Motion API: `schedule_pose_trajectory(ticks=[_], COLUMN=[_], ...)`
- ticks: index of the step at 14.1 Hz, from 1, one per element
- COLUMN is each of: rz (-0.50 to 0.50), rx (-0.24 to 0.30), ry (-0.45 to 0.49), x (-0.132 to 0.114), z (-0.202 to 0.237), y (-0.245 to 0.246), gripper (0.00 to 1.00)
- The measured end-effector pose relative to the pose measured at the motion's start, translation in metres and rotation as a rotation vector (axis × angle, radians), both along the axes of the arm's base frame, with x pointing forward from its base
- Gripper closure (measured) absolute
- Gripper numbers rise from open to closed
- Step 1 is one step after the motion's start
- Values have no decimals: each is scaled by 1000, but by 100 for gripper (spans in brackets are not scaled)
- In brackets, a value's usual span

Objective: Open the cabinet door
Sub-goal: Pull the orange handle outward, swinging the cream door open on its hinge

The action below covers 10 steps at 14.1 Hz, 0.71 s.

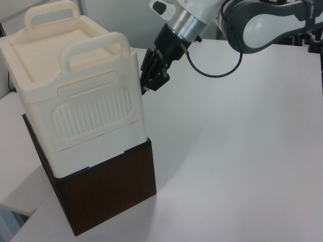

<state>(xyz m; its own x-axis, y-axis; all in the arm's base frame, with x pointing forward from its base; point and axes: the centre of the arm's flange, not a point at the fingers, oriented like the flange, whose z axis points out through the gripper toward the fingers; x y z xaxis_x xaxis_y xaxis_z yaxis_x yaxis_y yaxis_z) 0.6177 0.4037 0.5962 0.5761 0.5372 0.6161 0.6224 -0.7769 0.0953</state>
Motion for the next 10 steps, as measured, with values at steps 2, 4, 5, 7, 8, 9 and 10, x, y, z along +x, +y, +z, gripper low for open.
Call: schedule_pose_trajectory(ticks=[2, 4, 5, 7, 8, 9, 10], rz=[-10, -22, -27, -53, -73, -94, -112], rx=[3, -2, -14, -55, -79, -100, -118], ry=[10, 26, 45, 111, 153, 194, 230], x=[-1, -4, -7, -12, -13, -13, -13], z=[0, 2, 4, 14, 17, 18, 16], y=[-1, -7, -12, -37, -53, -70, -82], gripper=[83, 83, 83, 83, 83, 83, 85])
